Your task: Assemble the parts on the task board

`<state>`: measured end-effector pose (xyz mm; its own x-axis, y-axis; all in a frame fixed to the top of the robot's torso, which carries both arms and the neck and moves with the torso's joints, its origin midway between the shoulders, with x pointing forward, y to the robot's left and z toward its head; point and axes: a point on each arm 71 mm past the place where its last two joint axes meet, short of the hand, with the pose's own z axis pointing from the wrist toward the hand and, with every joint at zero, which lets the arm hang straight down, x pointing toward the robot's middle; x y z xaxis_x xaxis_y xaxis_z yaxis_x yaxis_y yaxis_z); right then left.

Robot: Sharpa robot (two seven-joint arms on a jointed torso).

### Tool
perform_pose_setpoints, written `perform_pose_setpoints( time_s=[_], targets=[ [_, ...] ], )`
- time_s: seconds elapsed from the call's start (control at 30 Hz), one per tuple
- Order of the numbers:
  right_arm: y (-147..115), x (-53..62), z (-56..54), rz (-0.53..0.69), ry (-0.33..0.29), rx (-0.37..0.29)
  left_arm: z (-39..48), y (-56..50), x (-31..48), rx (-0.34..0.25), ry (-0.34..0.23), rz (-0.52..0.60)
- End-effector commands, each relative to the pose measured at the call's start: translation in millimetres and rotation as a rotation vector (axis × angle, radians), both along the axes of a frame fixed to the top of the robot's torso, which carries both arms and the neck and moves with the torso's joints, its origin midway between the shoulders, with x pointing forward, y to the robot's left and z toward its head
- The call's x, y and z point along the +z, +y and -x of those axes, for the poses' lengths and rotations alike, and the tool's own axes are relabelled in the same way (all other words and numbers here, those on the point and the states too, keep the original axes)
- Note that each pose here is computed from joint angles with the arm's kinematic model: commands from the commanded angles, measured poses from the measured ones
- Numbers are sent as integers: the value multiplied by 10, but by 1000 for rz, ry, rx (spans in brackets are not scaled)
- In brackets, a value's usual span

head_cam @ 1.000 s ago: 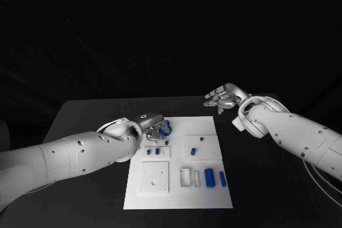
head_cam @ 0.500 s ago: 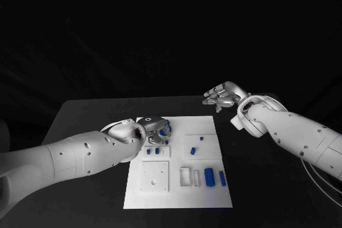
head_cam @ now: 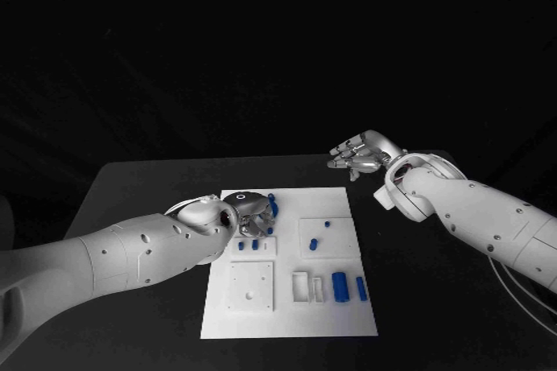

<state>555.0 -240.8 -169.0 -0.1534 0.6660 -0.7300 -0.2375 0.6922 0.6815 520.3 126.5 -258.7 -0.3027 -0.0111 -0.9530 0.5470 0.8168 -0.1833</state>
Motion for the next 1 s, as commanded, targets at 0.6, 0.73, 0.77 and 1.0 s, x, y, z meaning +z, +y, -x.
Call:
perform_pose_setpoints(
  time_s=[0.6,0.73,0.77,1.0],
  targets=[
    [22,16,6,-14,-14,9,-8,-42,-24,-15,-15,34],
    [24,14,6,-14,-12,11,-7,-52,-30,-16,-11,36],
    [25,14,6,-14,-11,11,-7,-55,-32,-16,-10,36],
    [29,14,8,-14,-10,13,-2,-75,-62,-18,3,32]
  ],
)
